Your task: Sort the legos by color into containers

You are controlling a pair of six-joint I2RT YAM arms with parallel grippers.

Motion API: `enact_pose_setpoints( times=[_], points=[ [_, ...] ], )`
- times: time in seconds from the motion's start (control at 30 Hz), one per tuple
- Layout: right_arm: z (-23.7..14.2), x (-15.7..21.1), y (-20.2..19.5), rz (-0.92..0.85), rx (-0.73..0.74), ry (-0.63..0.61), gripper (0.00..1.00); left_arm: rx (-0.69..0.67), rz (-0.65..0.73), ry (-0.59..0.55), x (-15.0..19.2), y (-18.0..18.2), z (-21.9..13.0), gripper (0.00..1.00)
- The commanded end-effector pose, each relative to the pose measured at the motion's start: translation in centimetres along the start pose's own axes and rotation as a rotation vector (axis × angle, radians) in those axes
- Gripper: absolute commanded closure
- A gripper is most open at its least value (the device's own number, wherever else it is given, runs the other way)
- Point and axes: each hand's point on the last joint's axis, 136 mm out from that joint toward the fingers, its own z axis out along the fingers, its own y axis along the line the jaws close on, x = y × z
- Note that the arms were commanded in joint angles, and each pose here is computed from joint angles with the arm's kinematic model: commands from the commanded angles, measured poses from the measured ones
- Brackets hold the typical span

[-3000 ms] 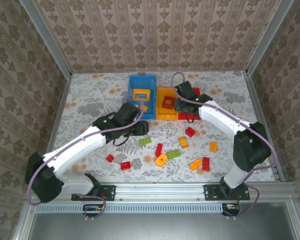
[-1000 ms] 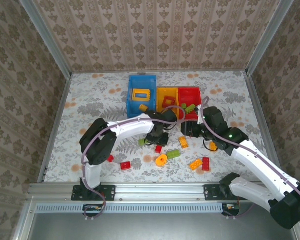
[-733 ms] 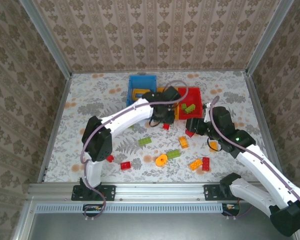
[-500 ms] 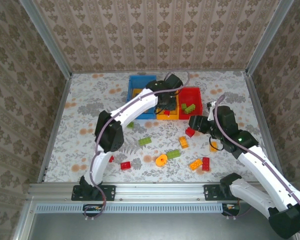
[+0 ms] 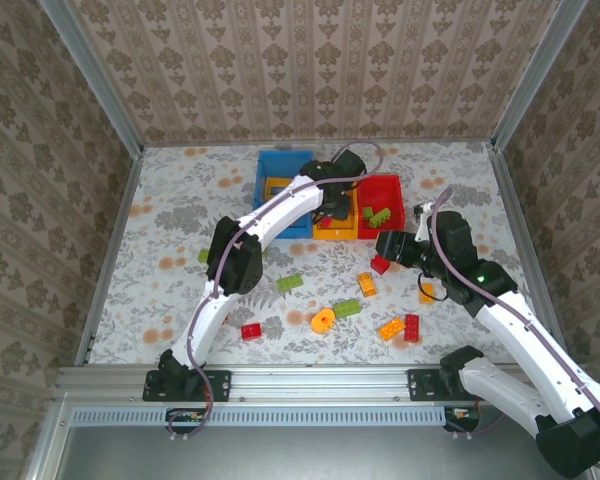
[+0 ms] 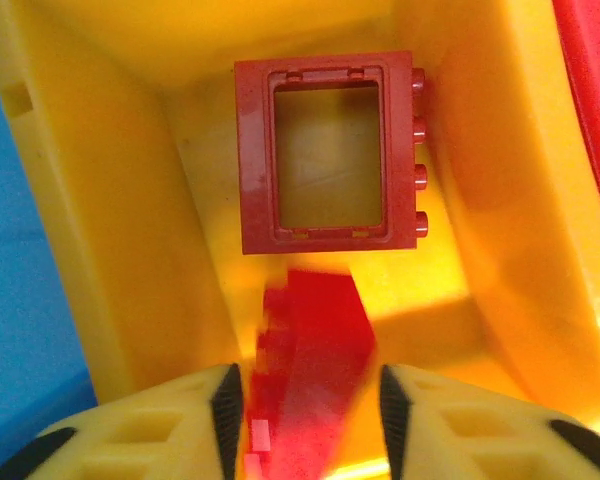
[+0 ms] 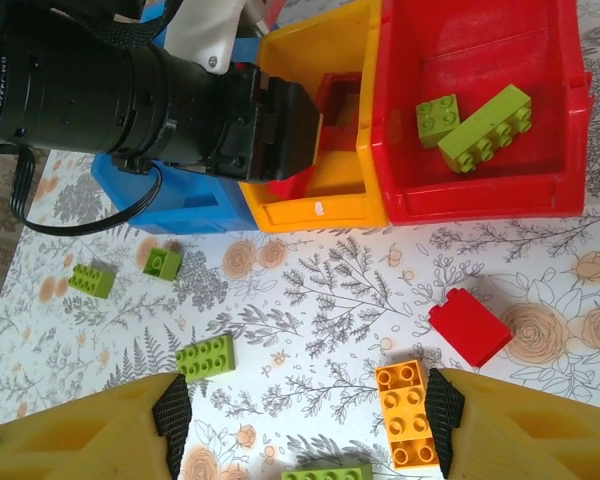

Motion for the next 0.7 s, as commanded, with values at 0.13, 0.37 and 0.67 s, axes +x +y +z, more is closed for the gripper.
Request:
enact_pose_setpoints(
  times=[0.13, 0.37, 0.67],
  points=[
    [0.8, 1.1, -0.1, -0.021, -0.019, 0.044, 0.33, 0.004, 0.002, -0.067, -1.5, 0.1, -4.5, 0.51],
    [0.9, 2.1, -1.1, -0.06, 0.025, 0.086, 0.34, 0.025, -0.021, -0.155, -1.4, 1.0, -10.3, 0.46],
    [0.3, 2.4, -0.8, -0.15, 0.076, 0.144, 0.35, 0.09, -0.149, -0.167, 5.1, 5.0, -15.7, 0.45]
  ],
)
